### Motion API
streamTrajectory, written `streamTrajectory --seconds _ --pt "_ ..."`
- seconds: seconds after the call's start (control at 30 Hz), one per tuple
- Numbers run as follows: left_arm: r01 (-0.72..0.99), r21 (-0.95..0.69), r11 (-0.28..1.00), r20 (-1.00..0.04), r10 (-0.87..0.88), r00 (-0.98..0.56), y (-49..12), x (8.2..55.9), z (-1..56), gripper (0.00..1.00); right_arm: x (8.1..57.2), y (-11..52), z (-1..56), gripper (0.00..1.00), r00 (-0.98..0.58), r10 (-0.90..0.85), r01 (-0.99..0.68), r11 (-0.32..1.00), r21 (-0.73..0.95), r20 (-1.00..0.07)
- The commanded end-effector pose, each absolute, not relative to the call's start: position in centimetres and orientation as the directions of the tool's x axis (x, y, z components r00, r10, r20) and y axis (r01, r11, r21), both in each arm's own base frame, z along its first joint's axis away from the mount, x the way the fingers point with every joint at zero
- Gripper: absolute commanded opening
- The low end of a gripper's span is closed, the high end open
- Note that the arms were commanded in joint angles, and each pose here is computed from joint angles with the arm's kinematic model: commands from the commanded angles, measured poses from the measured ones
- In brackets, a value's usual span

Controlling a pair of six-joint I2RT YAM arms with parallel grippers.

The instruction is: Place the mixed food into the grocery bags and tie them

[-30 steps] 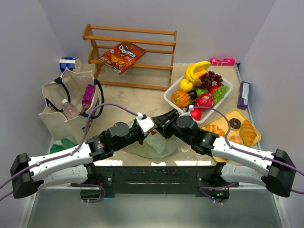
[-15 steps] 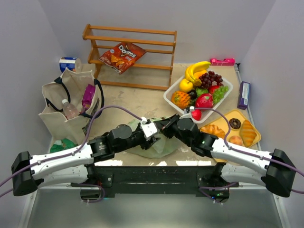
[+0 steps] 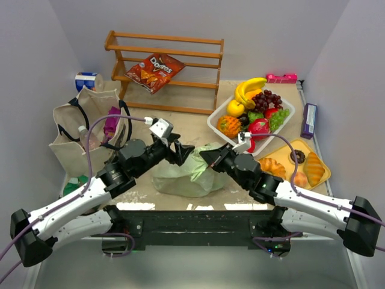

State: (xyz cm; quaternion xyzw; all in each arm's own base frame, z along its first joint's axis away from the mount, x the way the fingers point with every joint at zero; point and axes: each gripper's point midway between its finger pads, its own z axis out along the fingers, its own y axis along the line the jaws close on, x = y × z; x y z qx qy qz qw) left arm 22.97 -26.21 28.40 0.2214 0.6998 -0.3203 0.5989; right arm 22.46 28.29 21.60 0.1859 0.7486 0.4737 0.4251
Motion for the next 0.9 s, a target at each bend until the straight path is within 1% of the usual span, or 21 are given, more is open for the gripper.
streamTrajectory --seconds 0.0,0.03,0.1,0.13,0.17,0.23,0.27,0.33,0.4,0.43,0.47,0.57,0.6,0.63,0.67,0.7,0.73,0.77,0.8,0.87 --pt "0.578 -0.334 0.745 -0.935 -0.186 -0.301 -25.9 24.4 24.5 0.73 23.4 27.3 24.6 0.0 -0.453 0.695 -0.256 0.498 0.829 -0.558" --pt "0.573 -0.353 0.74 -0.93 -0.211 -0.299 -25.9 24.5 24.3 0.73 23.4 27.3 25.2 0.0 -0.443 0.704 -0.271 0.484 0.832 -0.554" --pt "0.56 -0.401 0.725 -0.906 -0.226 -0.357 -26.0 23.8 22.0 0.72 23.4 27.1 25.6 0.0 -0.425 0.707 -0.298 0.48 0.825 -0.566" --pt "0.569 -0.425 0.703 -0.898 -0.247 -0.365 -26.3 23.6 21.8 0.72 23.3 27.4 26.5 0.0 -0.422 0.713 -0.333 0.453 0.827 -0.56" --pt "0.575 -0.469 0.67 -0.871 -0.242 -0.428 -26.8 22.5 19.7 0.71 23.4 27.5 26.5 0.0 -0.419 0.709 -0.347 0.452 0.822 -0.567" --pt "0.606 -0.507 0.613 -0.855 -0.267 -0.444 -27.6 21.7 19.4 0.7 23.7 27.5 27.7 0.0 -0.404 0.719 -0.388 0.425 0.818 -0.565" --pt "0.617 -0.529 0.582 -0.838 -0.248 -0.485 -27.9 20.7 18.2 0.69 23.4 27.9 27.8 0.0 -0.424 0.704 -0.417 0.407 0.813 -0.57" --pt "0.613 -0.516 0.598 -0.847 -0.25 -0.469 -27.5 20.9 18.6 0.69 23.7 28.3 28.4 0.0 -0.425 0.68 -0.466 0.401 0.789 -0.597" --pt "0.624 -0.486 0.612 -0.871 -0.276 -0.407 -26.9 21.5 21.0 0.71 23.3 28.8 28.9 0.0 -0.44 0.654 -0.499 0.393 0.773 -0.616" --pt "0.603 -0.475 0.642 -0.877 -0.284 -0.388 -26.2 22.2 21.5 0.71 23.3 28.7 29.0 0.0 -0.437 0.644 -0.509 0.398 0.763 -0.628" --pt "0.608 -0.465 0.643 -0.884 -0.302 -0.358 -25.9 22.7 23.2 0.72 23.1 28.8 29.2 0.0 -0.438 0.636 -0.522 0.396 0.755 -0.636" --pt "0.623 -0.473 0.623 -0.881 -0.329 -0.339 -25.1 23.8 25.6 0.72 22.5 29.0 29.2 0.0 -0.457 0.6 -0.551 0.39 0.738 -0.657" --pt "0.66 -0.478 0.58 -0.879 -0.315 -0.359 -25.6 23.5 25.8 0.72 22.4 29.0 29.3 0.0 -0.459 0.593 -0.559 0.387 0.733 -0.662" --pt "0.67 -0.477 0.568 -0.878 -0.343 -0.334 -24.8 24.4 26.8 0.72 22.1 29.2 29.2 0.0 -0.473 0.575 -0.574 0.374 0.728 -0.668" --pt "0.695 -0.486 0.53 -0.872 -0.35 -0.343 -24.9 24.3 27.3 0.72 22.0 29.2 29.1 0.0 -0.475 0.568 -0.582 0.37 0.724 -0.672" --pt "0.74 -0.492 0.458 -0.868 -0.321 -0.378 -25.5 23.4 27.1 0.72 21.9 29.3 29.2 0.0 -0.482 0.557 -0.594 0.36 0.72 -0.676" --pt "0.766 -0.476 0.433 -0.872 -0.347 -0.345 -25.1 23.9 28.3 0.72 21.9 29.3 29.1 0.0 -0.487 0.548 -0.599 0.357 0.717 -0.68" --pt "0.786 -0.476 0.393 -0.869 -0.346 -0.353 -25.3 23.5 28.7 0.72 21.4 29.6 29.3 0.0 -0.499 0.528 -0.623 0.333 0.708 -0.687" --pt "0.812 -0.475 0.34 -0.871 -0.31 -0.38 -25.8 22.8 28.4 0.72 21.3 29.8 29.1 0.0 -0.504 0.517 -0.627 0.33 0.705 -0.691" --pt "0.826 -0.482 0.293 -0.87 -0.271 -0.411 -26.6 22.8 28.3 0.72 21.0 29.9 29.2 0.0 -0.507 0.504 -0.645 0.316 0.696 -0.699"
